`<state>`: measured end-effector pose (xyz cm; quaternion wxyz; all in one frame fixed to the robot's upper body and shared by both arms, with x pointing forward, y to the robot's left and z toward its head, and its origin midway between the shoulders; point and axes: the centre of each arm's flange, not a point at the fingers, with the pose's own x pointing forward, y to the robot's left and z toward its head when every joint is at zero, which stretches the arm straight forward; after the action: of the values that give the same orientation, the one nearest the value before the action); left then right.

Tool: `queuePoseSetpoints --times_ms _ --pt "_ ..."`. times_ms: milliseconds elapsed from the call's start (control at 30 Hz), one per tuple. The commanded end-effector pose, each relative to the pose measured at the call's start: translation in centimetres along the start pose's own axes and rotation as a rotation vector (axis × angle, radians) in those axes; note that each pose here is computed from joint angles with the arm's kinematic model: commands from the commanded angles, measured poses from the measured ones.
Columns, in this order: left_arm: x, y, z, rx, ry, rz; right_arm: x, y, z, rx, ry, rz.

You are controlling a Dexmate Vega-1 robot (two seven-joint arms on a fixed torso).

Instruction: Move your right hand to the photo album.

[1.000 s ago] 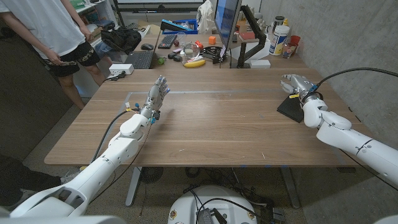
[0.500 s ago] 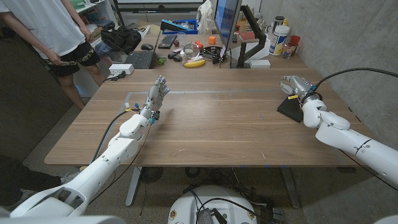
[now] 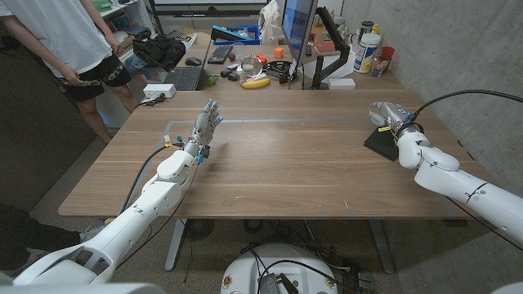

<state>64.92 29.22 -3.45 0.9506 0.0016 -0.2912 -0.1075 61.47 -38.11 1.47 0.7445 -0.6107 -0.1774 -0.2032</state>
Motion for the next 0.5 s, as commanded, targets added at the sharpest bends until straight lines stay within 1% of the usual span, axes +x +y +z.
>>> queuePoseSetpoints --times_ms 33,500 --pt "-0.06 -0.06 -0.14 0.002 0.006 0.002 0.11 0.40 -0.19 -0.013 0.007 0.021" --pt "0.01 0.17 -0.18 0.000 0.008 0.000 0.22 0.77 -0.10 -0.030 0.015 0.039"
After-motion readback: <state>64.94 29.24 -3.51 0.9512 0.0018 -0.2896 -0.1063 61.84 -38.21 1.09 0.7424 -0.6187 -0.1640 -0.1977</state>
